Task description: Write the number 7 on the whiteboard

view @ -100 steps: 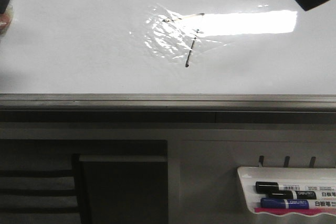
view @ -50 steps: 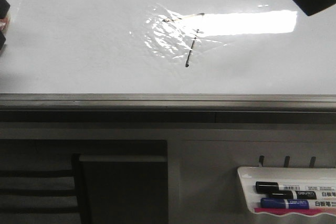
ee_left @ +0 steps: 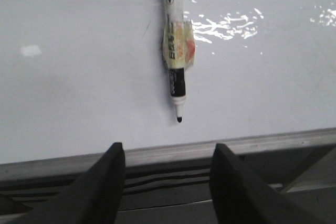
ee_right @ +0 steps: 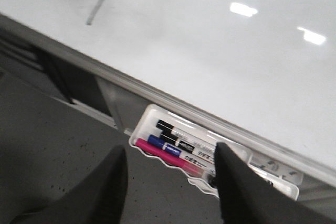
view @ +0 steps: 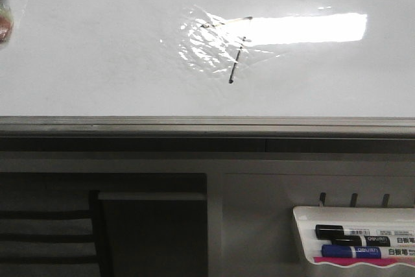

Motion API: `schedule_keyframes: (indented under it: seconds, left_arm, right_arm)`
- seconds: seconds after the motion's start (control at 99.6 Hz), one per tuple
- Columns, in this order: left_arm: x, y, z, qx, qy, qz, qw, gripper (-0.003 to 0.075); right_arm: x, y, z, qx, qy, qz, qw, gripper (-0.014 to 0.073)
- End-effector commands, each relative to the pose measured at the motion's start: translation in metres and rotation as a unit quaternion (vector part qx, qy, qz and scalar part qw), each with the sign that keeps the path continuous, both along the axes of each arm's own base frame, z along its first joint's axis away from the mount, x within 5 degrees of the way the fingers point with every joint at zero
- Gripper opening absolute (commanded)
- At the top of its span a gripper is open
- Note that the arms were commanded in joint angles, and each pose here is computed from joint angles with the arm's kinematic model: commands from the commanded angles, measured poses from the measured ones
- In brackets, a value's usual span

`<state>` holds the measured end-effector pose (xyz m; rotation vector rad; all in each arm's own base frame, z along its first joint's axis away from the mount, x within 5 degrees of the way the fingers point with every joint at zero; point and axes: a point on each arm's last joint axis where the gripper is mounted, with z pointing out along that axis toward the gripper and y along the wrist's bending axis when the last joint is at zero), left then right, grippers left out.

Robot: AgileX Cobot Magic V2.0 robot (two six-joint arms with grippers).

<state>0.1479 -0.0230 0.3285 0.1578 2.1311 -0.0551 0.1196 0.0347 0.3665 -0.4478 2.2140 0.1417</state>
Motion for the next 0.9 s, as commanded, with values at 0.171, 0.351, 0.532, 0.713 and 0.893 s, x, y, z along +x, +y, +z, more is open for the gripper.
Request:
schedule_keyframes:
  seconds: [0.171,0.351,0.532,0.713,0.893]
  left_arm:
    - [-0.036,0.003,-0.016,-0.047,-0.169,-0.016,0.984,0.0347]
    - [-0.040,0.004,-0.018,-0.049,-0.191,-0.018,0.980,0.0311]
    - [-0.040,0.004,-0.018,-0.045,-0.191,-0.019,0.980,0.0087]
    - [-0.040,0.004,-0.018,-0.044,-0.191,-0.019,0.980,-0.0020]
    - [-0.040,0.004,-0.018,-0.047,-0.191,-0.018,0.980,-0.0020]
  right_arm:
    - [-0.009,-0.004,-0.024,0.081,-0.094,-0.051,0.991,0.0200]
    - [-0.009,-0.006,-0.046,0.094,-0.131,-0.058,0.985,0.0106]
    - [-0.007,-0.006,-0.060,0.093,-0.131,-0.061,0.985,-0.0071]
    - [-0.004,-0.006,-0.063,0.099,-0.157,-0.065,0.980,-0.0071]
    - [-0.004,-0.006,-0.064,0.099,-0.156,-0.066,0.981,-0.0071]
